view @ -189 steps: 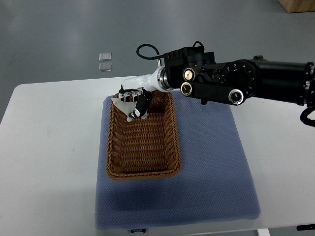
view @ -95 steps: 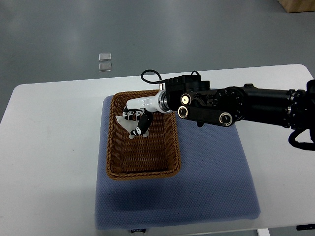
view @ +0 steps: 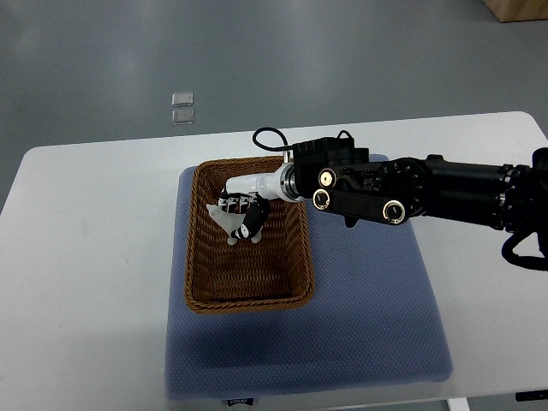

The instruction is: Place white bear in brown basket with right hand

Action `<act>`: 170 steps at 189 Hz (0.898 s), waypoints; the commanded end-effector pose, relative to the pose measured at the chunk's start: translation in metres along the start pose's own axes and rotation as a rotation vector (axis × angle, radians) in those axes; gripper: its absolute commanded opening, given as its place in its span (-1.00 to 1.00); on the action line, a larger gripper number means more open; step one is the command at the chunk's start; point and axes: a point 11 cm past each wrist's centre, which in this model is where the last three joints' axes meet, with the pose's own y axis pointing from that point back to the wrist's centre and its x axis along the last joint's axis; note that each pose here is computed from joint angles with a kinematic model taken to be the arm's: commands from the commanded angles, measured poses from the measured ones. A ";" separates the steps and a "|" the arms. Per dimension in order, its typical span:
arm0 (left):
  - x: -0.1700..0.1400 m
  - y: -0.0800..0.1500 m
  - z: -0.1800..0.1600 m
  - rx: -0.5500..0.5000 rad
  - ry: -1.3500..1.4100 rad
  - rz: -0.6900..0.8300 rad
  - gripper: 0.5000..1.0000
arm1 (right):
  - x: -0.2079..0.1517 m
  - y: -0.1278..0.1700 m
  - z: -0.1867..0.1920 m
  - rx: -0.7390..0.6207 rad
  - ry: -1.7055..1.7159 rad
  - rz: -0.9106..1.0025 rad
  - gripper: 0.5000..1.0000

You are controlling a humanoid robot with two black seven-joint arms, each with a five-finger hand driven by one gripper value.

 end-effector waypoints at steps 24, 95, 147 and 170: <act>0.000 0.000 0.000 0.000 0.000 0.000 1.00 | 0.004 0.001 -0.004 0.006 0.001 0.004 0.24; 0.000 0.000 0.000 0.000 0.000 0.000 1.00 | 0.068 0.032 -0.027 0.119 -0.134 0.146 0.43; 0.000 0.000 0.000 0.000 -0.003 0.000 1.00 | 0.135 0.100 0.030 0.374 -0.696 0.389 0.57; -0.001 0.000 0.000 0.000 -0.003 -0.003 1.00 | 0.144 0.124 0.068 0.579 -1.083 0.509 0.58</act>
